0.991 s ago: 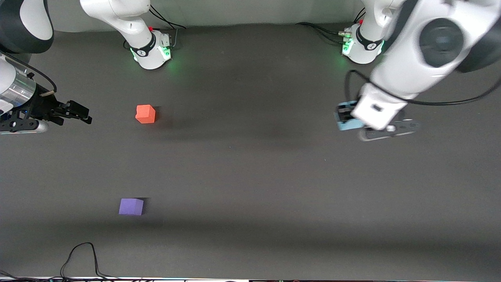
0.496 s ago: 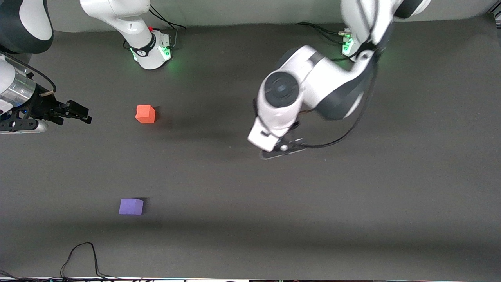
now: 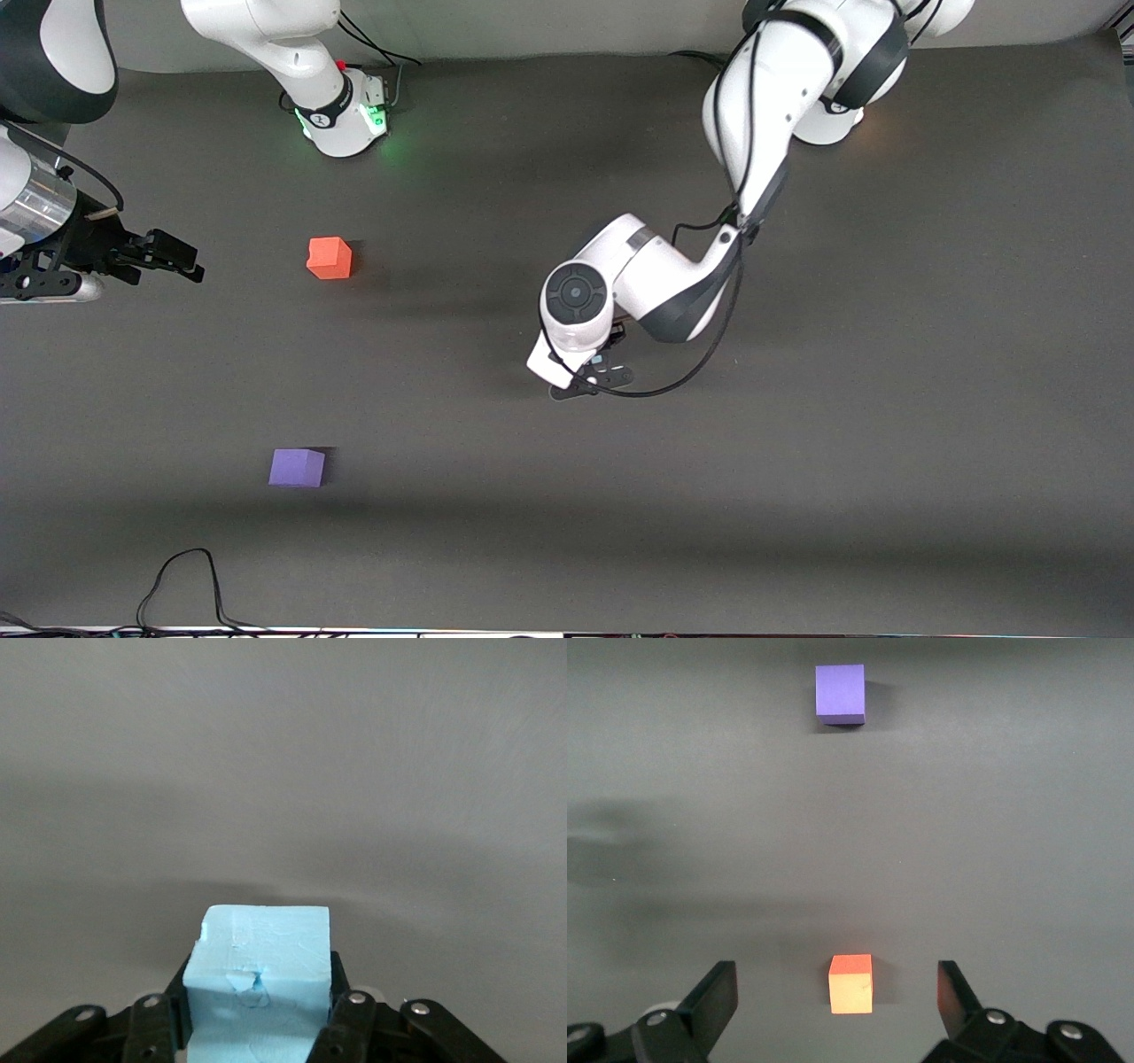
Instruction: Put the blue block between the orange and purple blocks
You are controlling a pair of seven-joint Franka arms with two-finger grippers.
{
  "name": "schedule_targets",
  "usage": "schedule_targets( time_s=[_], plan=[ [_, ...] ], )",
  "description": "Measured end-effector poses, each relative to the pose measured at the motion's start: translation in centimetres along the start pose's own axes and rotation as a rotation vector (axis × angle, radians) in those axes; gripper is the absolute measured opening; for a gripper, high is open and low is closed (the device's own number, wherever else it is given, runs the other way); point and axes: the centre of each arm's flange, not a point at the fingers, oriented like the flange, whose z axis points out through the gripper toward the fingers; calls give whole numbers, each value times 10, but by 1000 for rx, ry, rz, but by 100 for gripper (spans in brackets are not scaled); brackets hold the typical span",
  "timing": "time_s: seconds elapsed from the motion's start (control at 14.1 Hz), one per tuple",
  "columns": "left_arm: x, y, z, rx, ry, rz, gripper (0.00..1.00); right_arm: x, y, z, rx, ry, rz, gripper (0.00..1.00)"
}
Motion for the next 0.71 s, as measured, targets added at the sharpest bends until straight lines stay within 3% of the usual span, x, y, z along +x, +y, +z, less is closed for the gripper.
schedule_targets(
  time_s=[0.21,0.5,0.71],
  plan=[
    [-24,17,38,7,-3,0,59,1,-4,0,-1,9,-7,100],
    [-26,19,43,9,7,1,58,2,-6,0,-1,17,-10,100],
    [-21,12,32,54,17,3,87,4,-6,-1,-2,34,-11,100]
  ],
)
